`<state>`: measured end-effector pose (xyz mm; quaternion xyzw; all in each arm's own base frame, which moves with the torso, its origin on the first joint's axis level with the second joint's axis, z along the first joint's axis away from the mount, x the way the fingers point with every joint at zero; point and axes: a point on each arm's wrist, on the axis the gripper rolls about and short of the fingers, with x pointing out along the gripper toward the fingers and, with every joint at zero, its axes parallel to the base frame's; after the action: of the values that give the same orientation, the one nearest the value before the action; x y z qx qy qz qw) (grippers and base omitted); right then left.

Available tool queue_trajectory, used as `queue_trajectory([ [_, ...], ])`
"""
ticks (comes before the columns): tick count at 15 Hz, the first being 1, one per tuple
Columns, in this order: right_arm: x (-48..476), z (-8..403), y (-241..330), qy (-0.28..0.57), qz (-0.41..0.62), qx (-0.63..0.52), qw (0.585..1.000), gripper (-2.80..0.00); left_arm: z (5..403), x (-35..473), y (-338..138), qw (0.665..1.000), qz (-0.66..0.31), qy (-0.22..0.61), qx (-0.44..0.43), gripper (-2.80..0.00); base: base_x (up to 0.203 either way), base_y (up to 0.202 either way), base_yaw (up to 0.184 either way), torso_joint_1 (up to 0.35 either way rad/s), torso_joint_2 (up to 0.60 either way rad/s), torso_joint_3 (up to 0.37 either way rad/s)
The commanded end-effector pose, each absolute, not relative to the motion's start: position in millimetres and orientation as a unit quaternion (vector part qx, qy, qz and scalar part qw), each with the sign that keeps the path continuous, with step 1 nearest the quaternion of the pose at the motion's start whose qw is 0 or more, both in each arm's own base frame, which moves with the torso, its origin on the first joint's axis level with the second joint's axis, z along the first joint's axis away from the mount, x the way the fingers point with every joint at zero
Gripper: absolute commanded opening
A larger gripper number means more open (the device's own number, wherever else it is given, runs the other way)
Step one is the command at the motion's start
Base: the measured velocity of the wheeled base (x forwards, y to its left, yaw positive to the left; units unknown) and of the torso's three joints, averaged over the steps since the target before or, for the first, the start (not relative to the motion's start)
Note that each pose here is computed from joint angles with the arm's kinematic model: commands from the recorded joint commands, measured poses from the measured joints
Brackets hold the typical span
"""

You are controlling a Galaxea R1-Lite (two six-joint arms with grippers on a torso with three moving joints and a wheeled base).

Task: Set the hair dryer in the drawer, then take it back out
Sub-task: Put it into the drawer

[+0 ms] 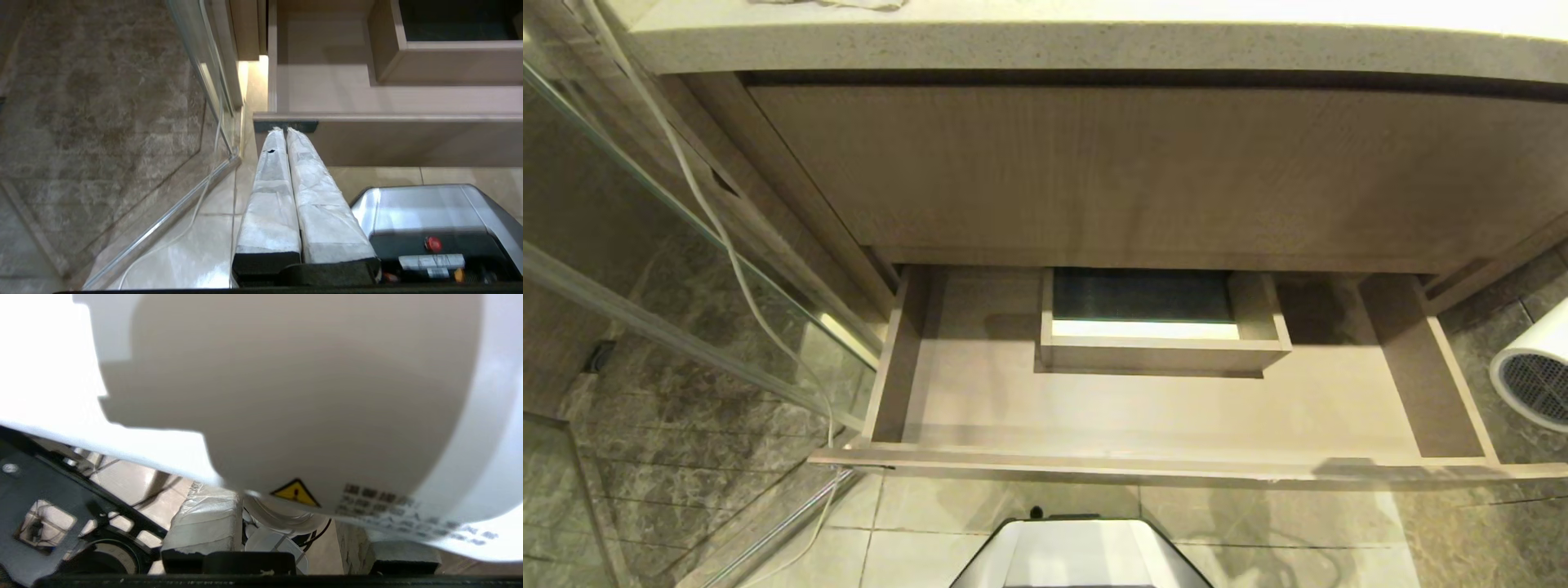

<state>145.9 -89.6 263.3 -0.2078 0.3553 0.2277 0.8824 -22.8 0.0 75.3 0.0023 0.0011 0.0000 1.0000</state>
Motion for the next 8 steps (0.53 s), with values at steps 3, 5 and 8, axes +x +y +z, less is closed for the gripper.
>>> queue_trajectory([
  [3, 162, 257, -101, 0.373, 0.233, -0.16, 0.884, -2.8, 75, -23, 0, 1.0, 0.0, 0.002, 0.002, -2.8, 0.0, 0.0, 0.0, 0.151, 0.14, 0.289],
  [5, 174, 253, -110, 0.383, 0.231, -0.135, 0.884, -2.8, 75, -23, 0, 1.0, 0.0, 0.002, 0.002, -2.8, 0.0, 0.0, 0.0, 0.088, 0.06, 0.125],
  [8, 193, 246, -123, 0.404, 0.221, -0.088, 0.883, -2.8, 75, -23, 0, 1.0, 0.0, 0.002, 0.002, -2.8, 0.0, 0.0, 0.0, 0.05, 0.02, 0.063],
])
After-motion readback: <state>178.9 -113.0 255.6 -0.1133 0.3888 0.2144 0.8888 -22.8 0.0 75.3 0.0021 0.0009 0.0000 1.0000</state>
